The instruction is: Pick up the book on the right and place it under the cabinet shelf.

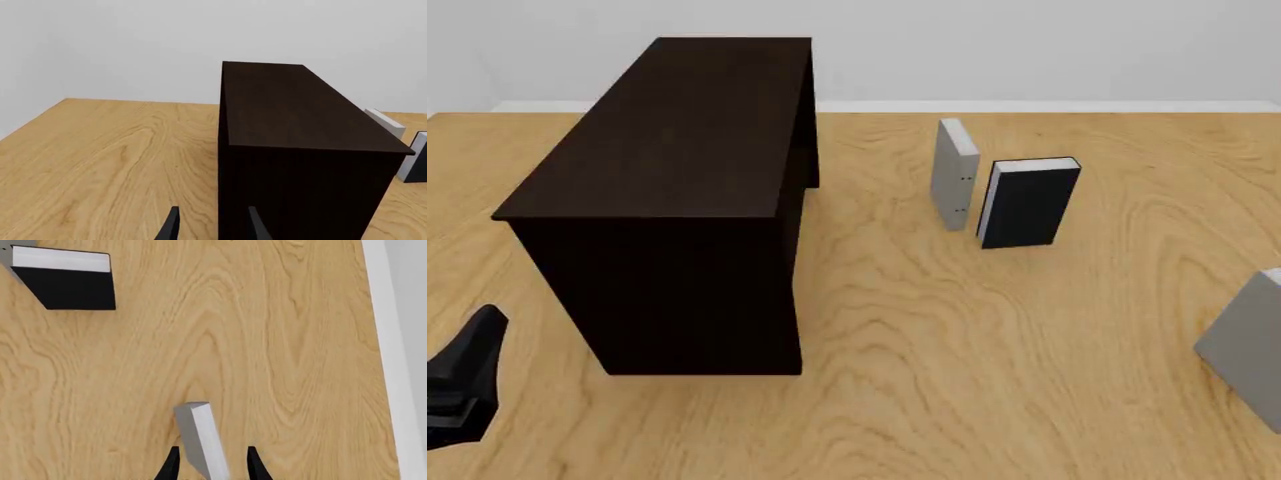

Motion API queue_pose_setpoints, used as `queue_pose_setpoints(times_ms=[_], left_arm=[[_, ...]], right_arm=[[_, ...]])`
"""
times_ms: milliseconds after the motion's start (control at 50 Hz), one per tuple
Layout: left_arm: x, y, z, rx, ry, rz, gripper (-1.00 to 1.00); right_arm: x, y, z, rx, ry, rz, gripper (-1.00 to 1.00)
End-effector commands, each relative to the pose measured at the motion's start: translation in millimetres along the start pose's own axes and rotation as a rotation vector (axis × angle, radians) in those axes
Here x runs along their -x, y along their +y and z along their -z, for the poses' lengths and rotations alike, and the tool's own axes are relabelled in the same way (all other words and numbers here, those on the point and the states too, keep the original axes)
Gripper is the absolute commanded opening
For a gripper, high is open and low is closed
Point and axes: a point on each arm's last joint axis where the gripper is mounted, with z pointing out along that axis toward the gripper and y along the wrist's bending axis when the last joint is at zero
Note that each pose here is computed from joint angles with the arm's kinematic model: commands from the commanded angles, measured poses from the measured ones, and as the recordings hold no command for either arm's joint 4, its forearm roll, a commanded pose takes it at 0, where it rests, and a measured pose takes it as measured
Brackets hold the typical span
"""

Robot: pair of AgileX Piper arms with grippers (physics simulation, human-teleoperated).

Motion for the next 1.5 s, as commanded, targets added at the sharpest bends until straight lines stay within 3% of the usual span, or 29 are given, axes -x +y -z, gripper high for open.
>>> queue_pose_setpoints(times_ms=[20, 280, 840, 1500], left_arm=[[0.0, -0.1, 0, -0.001, 0.000, -0.002, 1.00], [0.3, -0.2, 0, -0.002, 0.001, -0.002, 1.00], [-0.8, -0.7, 0, -0.011, 0.001, -0.007, 1.00], [-0.3, -1.3, 3, -0.022, -0.006, -0.012, 1.00]], right_arm=[[-10, 1, -16, 0.002, 0.034, -0.009, 1.00], [-13, -6, -27, -0.011, 0.059, -0.007, 1.00], [-25, 0, -54, 0.014, 0.097, 0.000, 1.00], [-34, 5, -63, 0.019, 0.110, -0.014, 1.00]])
